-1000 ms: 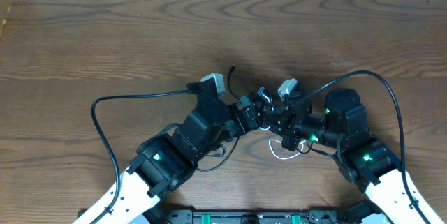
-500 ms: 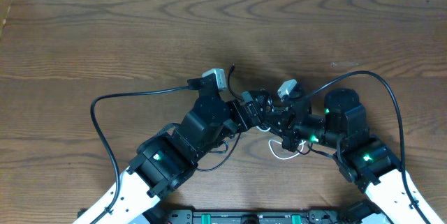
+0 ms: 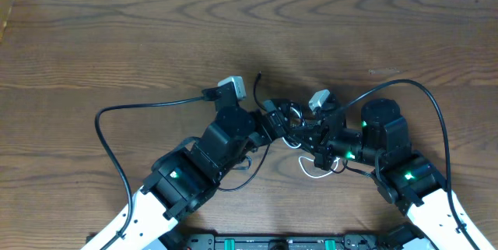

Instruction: Untangle cables

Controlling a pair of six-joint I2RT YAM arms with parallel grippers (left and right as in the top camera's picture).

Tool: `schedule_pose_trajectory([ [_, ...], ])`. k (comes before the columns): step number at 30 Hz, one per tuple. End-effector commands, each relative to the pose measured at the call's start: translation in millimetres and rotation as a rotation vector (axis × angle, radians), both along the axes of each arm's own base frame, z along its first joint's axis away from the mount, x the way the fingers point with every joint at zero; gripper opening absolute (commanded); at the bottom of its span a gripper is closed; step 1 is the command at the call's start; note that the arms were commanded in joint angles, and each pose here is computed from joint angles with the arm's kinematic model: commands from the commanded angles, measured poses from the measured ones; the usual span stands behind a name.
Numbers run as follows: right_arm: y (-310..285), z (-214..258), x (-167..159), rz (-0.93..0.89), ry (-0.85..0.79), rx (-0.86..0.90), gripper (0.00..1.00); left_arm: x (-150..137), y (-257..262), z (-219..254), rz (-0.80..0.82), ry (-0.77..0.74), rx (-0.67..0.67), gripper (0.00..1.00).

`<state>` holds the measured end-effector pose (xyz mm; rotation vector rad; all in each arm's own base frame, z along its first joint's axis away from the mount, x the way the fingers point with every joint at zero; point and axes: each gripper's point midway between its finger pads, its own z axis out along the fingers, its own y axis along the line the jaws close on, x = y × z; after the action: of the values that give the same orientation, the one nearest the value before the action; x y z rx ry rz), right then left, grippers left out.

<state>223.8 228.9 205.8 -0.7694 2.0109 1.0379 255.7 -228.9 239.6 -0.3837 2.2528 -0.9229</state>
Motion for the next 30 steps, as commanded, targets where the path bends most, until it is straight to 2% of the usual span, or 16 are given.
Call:
schedule_pose_trajectory([
  [1,4,3,-6,0.031,0.004,0.017,0.01,4,7,0,0.027,-0.013,0.025,0.98],
  [30,9,21,-3,0.058,-0.050,0.079,0.01,-11,5,-17,-0.026,0.073,0.050,0.98],
])
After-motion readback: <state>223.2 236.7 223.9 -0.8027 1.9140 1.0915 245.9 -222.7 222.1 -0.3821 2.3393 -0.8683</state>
